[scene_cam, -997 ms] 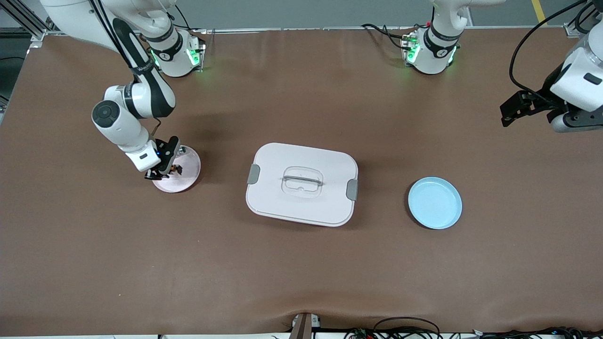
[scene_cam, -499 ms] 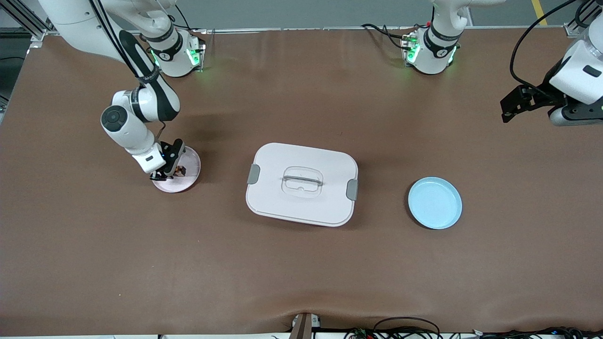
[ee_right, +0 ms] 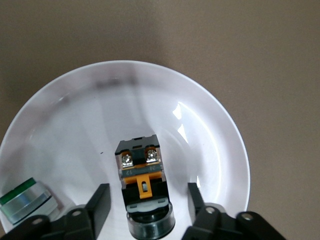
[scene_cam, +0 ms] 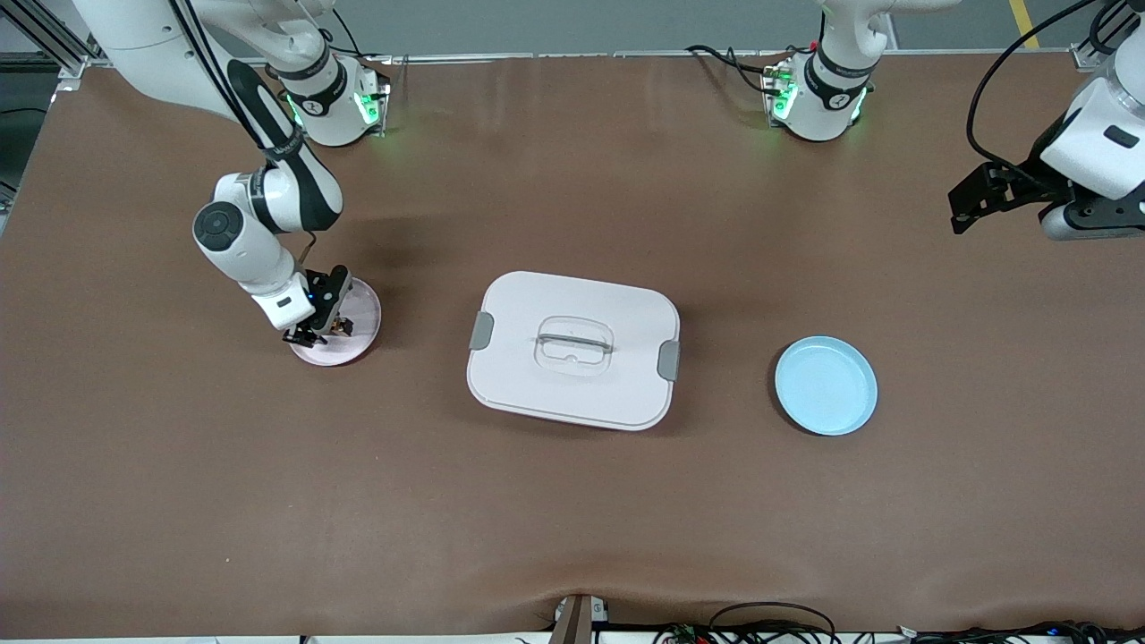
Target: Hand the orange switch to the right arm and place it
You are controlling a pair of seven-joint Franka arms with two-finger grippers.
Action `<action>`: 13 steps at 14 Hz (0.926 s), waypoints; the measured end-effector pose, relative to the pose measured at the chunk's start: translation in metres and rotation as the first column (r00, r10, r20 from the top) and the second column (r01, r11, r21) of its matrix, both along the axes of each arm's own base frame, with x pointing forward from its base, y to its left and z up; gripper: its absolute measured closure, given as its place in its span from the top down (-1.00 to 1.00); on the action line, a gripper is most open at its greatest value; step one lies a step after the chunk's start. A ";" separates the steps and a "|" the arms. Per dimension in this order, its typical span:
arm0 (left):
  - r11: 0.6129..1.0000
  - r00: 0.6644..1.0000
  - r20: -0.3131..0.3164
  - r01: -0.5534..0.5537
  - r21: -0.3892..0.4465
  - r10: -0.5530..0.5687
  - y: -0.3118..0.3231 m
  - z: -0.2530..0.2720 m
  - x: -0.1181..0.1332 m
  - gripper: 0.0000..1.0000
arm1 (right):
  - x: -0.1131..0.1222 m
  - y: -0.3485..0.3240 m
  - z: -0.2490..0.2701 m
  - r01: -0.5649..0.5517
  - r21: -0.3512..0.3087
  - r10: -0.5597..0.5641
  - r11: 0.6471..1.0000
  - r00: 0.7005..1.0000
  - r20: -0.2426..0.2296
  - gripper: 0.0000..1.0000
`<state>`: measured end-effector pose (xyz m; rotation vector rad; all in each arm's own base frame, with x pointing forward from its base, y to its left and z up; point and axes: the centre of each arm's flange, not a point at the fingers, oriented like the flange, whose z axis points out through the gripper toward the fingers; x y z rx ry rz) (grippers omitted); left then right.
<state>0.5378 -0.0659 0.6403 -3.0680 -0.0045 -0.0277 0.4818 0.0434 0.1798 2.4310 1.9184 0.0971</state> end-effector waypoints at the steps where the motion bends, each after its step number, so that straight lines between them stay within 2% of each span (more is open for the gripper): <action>1: 1.000 1.000 0.000 0.000 0.000 0.000 0.000 0.000 0.000 1.00 | 0.000 0.000 0.000 0.001 0.000 -0.001 1.000 1.000 0.001 0.71; 3: 1.000 1.000 0.000 0.000 0.000 0.000 0.000 0.000 0.000 1.00 | 0.002 0.000 0.002 0.002 0.001 -0.002 1.000 1.000 0.006 1.00; 5: 1.000 1.000 0.000 0.001 0.000 -0.001 0.000 0.000 0.000 1.00 | 0.005 0.001 0.005 0.006 0.001 -0.006 1.000 1.000 0.001 1.00; 6: 1.000 1.000 0.000 0.001 0.000 -0.001 0.000 0.000 0.000 1.00 | 0.007 0.002 0.009 0.014 0.000 -0.014 1.000 1.000 -0.017 1.00; 9: 1.000 1.000 0.000 0.001 0.000 -0.001 0.000 0.000 0.000 1.00 | 0.014 0.004 0.037 0.097 -0.016 -0.099 0.995 0.988 -0.119 1.00; 11: 1.000 1.000 0.001 0.001 0.000 -0.001 -0.001 0.000 0.000 1.00 | 0.018 0.005 0.070 0.176 -0.037 -0.180 0.984 0.968 -0.173 1.00; 13: 1.000 1.000 0.001 0.003 0.000 -0.003 -0.001 0.000 0.000 1.00 | 0.017 0.005 0.101 0.268 -0.063 -0.275 0.961 0.939 -0.208 1.00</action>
